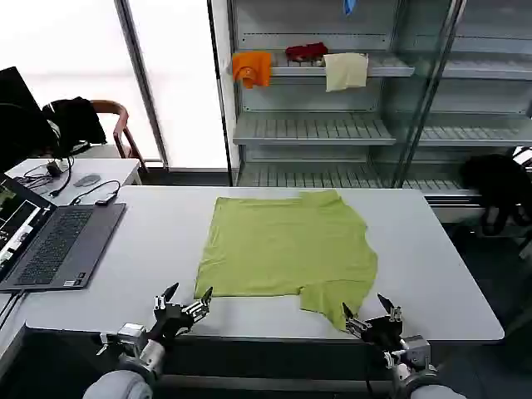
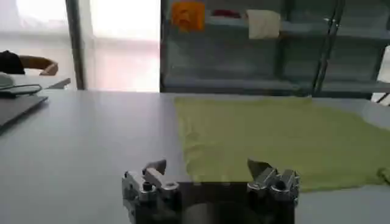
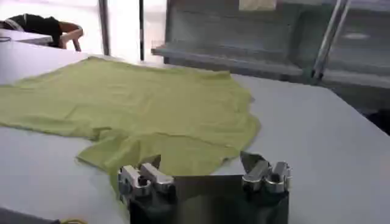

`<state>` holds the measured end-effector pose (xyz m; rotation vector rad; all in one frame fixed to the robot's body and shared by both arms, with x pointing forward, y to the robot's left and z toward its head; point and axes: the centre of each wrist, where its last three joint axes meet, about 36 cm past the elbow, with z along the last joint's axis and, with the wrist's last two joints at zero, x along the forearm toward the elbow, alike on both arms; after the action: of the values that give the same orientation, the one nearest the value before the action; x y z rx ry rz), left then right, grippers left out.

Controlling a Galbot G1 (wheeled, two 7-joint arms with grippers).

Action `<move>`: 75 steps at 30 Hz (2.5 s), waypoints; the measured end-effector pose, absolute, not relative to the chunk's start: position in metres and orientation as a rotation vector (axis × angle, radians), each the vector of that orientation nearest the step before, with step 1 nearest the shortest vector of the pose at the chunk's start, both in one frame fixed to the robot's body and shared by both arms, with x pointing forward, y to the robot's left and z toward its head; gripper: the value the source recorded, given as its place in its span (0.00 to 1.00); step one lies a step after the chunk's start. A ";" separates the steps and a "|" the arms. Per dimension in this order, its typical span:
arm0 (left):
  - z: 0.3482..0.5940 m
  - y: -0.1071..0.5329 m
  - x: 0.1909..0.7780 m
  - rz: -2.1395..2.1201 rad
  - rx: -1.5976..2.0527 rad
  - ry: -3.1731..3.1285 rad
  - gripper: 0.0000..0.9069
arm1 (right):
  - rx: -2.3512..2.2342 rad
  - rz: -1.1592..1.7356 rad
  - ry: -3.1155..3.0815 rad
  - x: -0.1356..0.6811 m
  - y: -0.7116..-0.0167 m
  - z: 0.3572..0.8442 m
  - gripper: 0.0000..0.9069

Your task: Fold and organize the clothes.

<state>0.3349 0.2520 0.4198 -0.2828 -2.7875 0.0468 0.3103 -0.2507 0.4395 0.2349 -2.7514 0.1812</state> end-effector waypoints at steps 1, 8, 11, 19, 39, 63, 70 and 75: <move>0.418 0.251 0.335 0.043 -0.283 -2.784 1.00 | 0.236 0.182 -2.750 0.310 -0.250 0.439 1.00; 0.408 0.246 0.338 0.031 -0.275 -2.774 0.93 | 0.251 0.190 -2.729 0.309 -0.244 0.430 1.00; 0.405 0.245 0.340 0.021 -0.265 -2.769 0.89 | 0.262 0.199 -2.721 0.309 -0.242 0.427 0.87; 0.397 0.244 0.344 0.001 -0.260 -2.755 0.53 | 0.281 0.216 -2.715 0.310 -0.240 0.421 0.00; 0.390 0.238 0.352 0.023 -0.283 -2.753 0.00 | 0.264 0.189 -2.759 0.317 -0.235 0.426 0.00; 0.424 0.235 0.395 0.077 -0.302 -2.836 0.00 | 0.156 0.094 -2.888 0.401 -0.225 0.450 0.00; 0.427 0.232 0.417 0.099 -0.282 -2.839 0.00 | 0.121 0.093 -2.891 0.436 -0.228 0.452 0.00; 0.427 0.232 0.433 0.106 -0.261 -2.843 0.00 | 0.103 0.091 -2.894 0.457 -0.228 0.452 0.00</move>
<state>0.4329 0.2316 0.4274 -0.2608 -2.8426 0.1061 0.4566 -0.2278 0.4521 0.1034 -2.8940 0.0912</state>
